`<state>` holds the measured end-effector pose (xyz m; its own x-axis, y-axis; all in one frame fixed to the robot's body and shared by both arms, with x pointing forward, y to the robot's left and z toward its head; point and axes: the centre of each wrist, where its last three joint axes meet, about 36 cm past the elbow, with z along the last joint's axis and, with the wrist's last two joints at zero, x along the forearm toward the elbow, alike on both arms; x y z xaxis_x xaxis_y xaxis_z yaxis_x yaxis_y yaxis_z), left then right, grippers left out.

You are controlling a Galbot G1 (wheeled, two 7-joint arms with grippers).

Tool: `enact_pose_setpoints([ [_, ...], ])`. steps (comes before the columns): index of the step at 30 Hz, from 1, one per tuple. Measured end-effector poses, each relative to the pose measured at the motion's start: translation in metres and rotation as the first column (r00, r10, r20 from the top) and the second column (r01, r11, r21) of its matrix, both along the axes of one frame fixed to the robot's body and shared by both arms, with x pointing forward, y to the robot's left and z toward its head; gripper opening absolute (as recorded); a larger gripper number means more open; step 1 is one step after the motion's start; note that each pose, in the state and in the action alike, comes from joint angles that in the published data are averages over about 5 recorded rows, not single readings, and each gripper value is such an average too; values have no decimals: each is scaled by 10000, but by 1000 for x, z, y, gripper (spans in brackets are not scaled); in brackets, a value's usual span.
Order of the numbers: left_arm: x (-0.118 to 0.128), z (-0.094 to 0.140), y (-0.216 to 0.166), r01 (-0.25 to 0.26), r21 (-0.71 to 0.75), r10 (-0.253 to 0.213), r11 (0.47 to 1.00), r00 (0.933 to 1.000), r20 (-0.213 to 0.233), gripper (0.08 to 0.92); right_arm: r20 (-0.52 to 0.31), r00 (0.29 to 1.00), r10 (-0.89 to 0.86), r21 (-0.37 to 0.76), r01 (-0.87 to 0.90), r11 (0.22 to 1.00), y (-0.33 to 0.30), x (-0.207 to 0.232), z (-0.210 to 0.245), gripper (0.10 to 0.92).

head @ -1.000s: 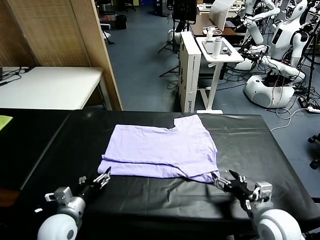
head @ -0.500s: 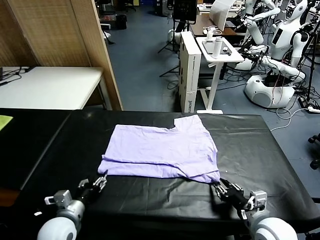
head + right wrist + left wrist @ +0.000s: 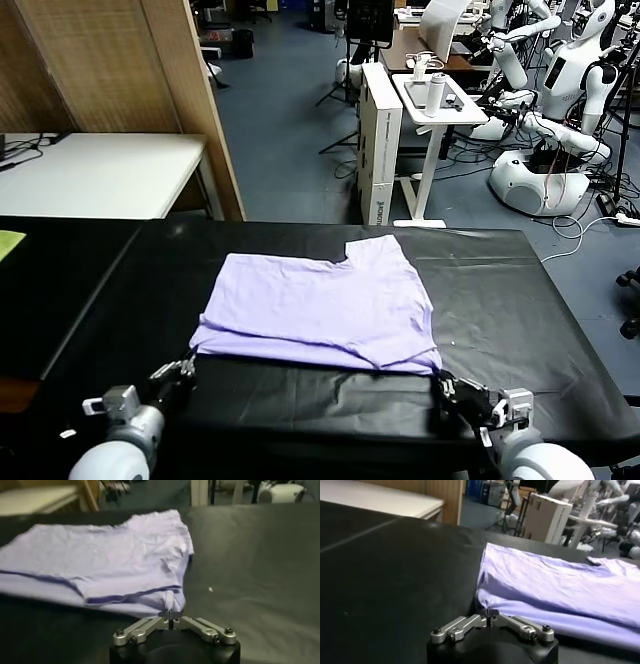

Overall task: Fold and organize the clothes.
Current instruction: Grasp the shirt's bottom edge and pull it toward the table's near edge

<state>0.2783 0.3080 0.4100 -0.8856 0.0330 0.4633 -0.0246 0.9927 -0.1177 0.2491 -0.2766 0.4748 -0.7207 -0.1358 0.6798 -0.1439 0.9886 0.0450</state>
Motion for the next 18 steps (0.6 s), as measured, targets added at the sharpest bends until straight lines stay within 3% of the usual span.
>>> enact_pose_setpoints([
  [9, -42, 3, -4, 54, 265, -34, 9996, 9972, -743, 148, -192, 9998, 98, 30, -98, 9999, 7, -17, 10, 161],
  [12, -50, 6, -4, -20, 348, 51, 9994, 9961, -879, 148, -190, 9998, 92, 17, -92, 10000, 8, -20, 13, 279],
  [15, -55, 9, -4, -210, 444, 253, 9988, 9949, -981, 157, -177, 9998, 115, 15, -115, 9999, 8, -23, 18, 462],
  [18, -58, 14, -5, -521, 584, 582, 9969, 9924, -1085, 259, -146, 9998, 141, 53, -140, 9999, 8, -26, 23, 652],
])
